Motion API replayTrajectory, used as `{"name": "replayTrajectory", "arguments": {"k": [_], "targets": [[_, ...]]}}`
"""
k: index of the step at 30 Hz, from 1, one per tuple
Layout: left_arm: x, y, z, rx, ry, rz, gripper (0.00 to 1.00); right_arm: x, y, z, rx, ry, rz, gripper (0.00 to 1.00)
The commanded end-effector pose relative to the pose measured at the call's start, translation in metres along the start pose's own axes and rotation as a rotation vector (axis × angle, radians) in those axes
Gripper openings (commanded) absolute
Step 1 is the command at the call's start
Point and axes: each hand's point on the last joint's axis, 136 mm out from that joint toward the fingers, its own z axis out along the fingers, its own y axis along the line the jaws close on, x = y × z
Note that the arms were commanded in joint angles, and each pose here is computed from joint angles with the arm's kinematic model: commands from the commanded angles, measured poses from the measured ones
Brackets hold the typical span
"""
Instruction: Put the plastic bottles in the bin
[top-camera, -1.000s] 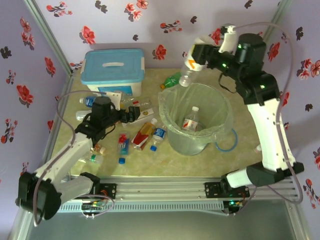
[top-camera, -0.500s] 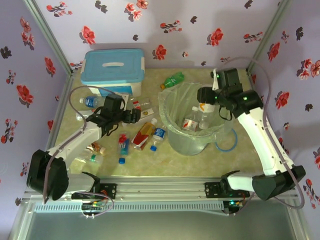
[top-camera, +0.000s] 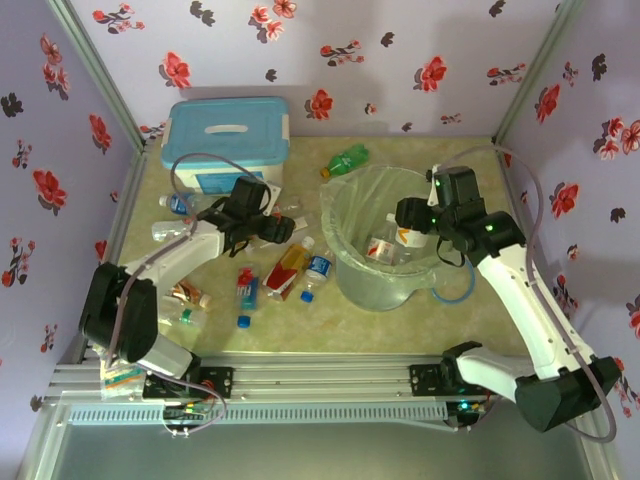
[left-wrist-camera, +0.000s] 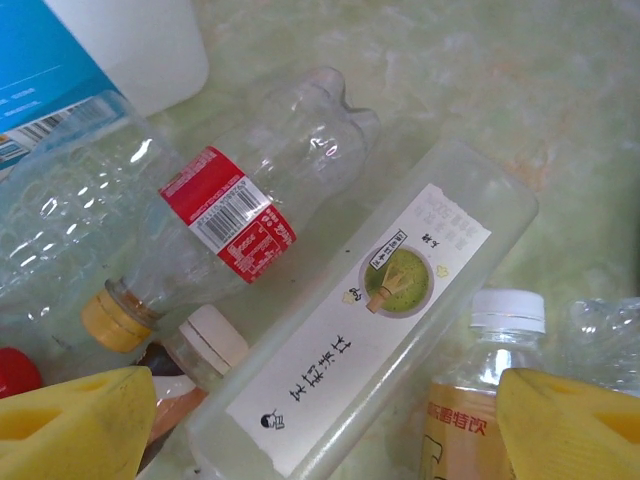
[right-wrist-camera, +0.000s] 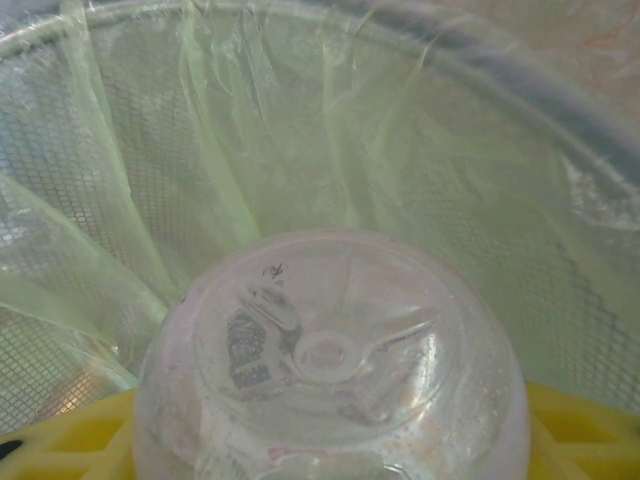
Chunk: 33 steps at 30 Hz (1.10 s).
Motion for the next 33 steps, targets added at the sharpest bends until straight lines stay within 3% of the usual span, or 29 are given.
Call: {"name": "replayTrajectory", "arguments": {"k": [1,13,22,30,33], "targets": [[0.001,0.001,0.005,-0.015,0.071,0.118,0.88,-0.003,0.0,-0.004,-0.011,-0.038,0.038,0.67],[0.017,0.0,0.038,-0.009,0.18,0.18,0.88,-0.031,0.012,-0.036,-0.053,-0.129,0.009,0.83],[0.032,0.002,0.052,-0.002,0.255,0.238,0.88,-0.06,0.033,-0.064,-0.144,-0.221,-0.012,0.84],[0.047,0.004,0.071,0.003,0.314,0.243,0.79,-0.057,0.028,-0.064,-0.12,-0.219,-0.021,0.84],[0.048,0.004,0.075,0.004,0.321,0.234,0.71,-0.056,0.027,-0.065,-0.115,-0.219,-0.024,0.84]]}}
